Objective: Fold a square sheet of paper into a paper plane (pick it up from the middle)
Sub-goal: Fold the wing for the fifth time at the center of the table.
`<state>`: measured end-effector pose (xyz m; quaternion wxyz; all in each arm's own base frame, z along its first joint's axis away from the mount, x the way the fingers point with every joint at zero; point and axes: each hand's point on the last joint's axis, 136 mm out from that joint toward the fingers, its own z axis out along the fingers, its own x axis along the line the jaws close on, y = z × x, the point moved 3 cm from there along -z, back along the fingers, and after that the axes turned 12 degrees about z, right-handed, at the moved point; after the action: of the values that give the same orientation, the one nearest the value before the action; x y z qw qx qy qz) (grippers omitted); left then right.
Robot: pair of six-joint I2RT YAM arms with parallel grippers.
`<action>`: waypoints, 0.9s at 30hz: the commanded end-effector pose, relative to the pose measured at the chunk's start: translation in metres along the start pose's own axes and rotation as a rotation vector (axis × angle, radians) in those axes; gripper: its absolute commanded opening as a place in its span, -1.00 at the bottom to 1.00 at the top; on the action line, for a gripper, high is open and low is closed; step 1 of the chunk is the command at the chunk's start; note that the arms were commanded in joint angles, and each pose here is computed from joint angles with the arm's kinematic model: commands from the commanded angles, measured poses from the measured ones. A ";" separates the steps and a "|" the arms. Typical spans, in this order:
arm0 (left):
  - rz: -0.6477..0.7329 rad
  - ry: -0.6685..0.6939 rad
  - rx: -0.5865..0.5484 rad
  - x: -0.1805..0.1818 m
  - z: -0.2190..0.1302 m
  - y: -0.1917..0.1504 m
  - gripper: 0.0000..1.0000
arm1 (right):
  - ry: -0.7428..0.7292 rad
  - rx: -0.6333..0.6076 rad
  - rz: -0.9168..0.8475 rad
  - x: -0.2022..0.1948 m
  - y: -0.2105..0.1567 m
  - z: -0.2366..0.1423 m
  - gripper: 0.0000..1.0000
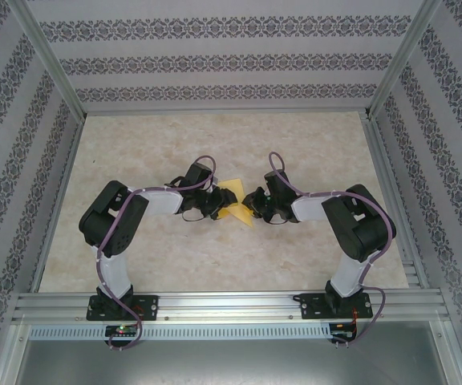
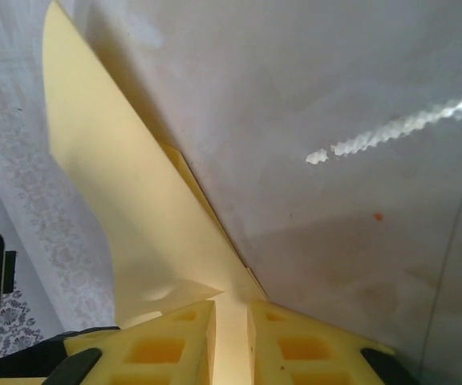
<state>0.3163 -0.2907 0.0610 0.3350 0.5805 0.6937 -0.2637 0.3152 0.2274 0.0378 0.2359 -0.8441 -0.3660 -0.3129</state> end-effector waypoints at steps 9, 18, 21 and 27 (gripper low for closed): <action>0.067 -0.023 -0.045 -0.011 0.000 0.009 -0.14 | -0.097 0.003 0.034 -0.031 0.002 -0.003 -0.63; 0.086 0.018 -0.037 -0.002 0.001 0.007 -0.53 | -0.007 0.009 -0.171 0.006 0.003 -0.010 -0.40; 0.094 0.030 -0.040 -0.001 0.001 0.007 -0.68 | 0.049 -0.001 -0.269 0.025 0.002 -0.017 -0.25; 0.096 0.083 -0.035 0.001 -0.003 0.007 -0.79 | 0.104 -0.104 -0.486 0.042 0.004 -0.041 0.19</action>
<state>0.3194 -0.2852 0.0560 0.3331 0.6011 0.6891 -0.2298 0.3199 0.2262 0.0745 0.1871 -0.7656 -0.4861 -0.3777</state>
